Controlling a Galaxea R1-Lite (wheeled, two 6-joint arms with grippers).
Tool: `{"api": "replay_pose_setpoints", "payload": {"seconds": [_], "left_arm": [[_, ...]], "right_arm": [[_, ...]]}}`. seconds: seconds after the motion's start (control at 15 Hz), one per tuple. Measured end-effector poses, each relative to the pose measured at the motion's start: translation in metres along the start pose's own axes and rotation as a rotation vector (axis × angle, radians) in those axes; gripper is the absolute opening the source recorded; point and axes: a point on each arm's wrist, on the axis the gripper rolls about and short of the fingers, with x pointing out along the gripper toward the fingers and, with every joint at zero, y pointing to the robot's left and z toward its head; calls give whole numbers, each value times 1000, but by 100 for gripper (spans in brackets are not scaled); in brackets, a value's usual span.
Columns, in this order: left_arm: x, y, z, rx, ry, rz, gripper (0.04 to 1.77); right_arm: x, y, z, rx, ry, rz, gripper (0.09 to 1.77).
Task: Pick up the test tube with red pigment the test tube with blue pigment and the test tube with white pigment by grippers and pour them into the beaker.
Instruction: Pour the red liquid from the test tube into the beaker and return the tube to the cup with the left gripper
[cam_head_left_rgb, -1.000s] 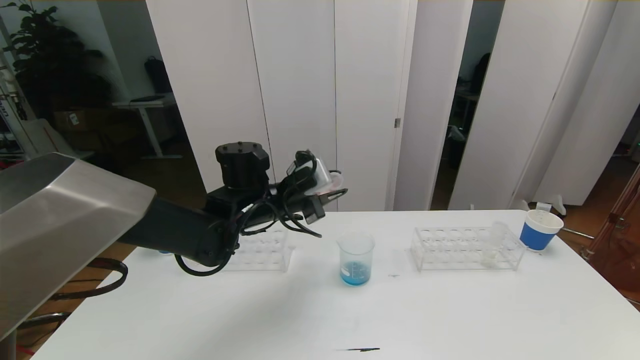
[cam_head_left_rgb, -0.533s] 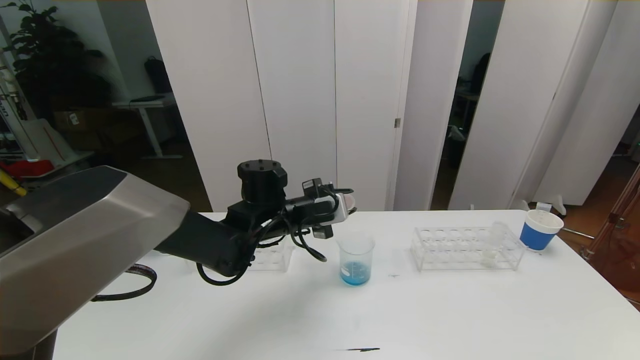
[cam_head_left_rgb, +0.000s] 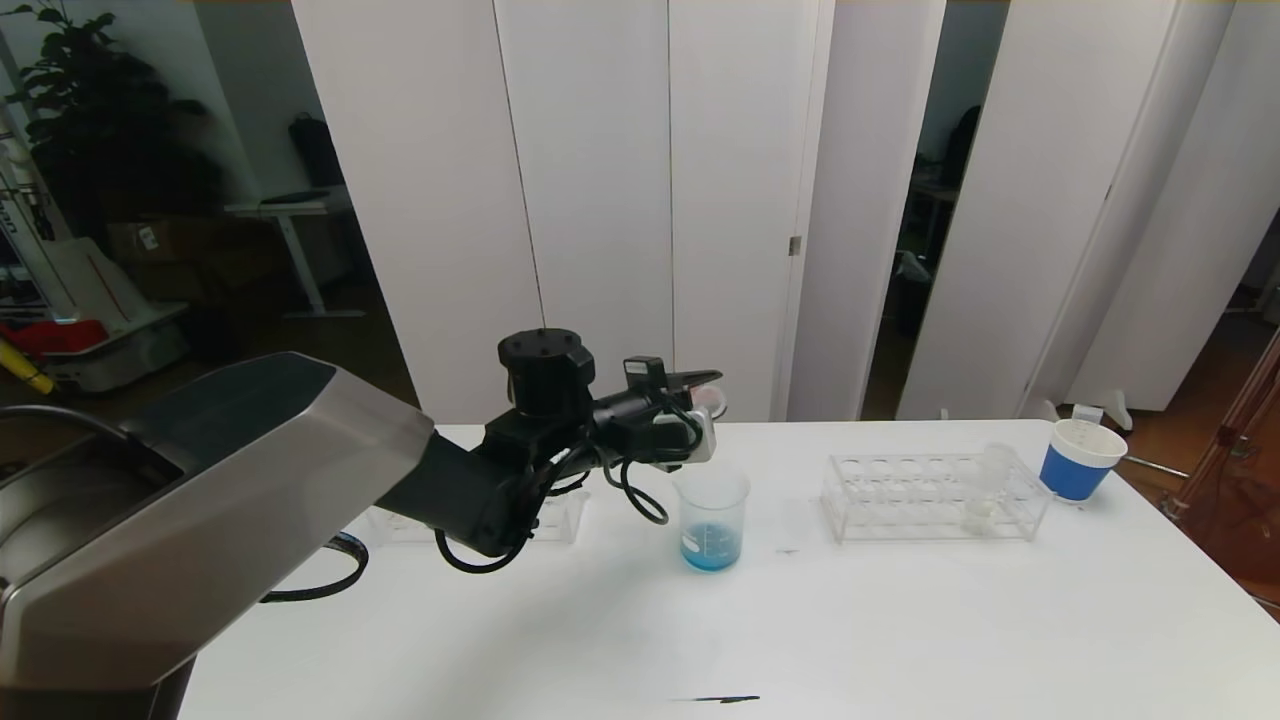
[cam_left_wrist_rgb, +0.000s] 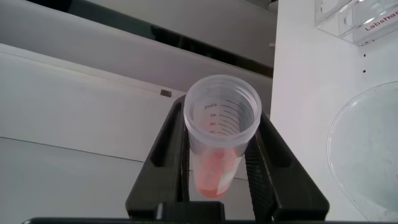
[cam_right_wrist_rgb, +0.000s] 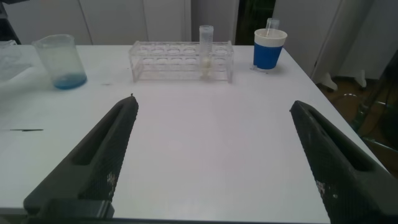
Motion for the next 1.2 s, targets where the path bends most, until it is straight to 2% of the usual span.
{"api": "replay_pose_setpoints", "payload": {"seconds": [0.27,0.47,1.2], "left_arm": [[5,-3,-6,98,-4,63,60],[7,-7,-11,162,-1,80,60],[14,-15,-22,249,6,125,60]], "right_arm": [[0,0,0,0,0,0,175],[0,0,0,0,0,0,175],[0,0,0,0,0,0,175]]}}
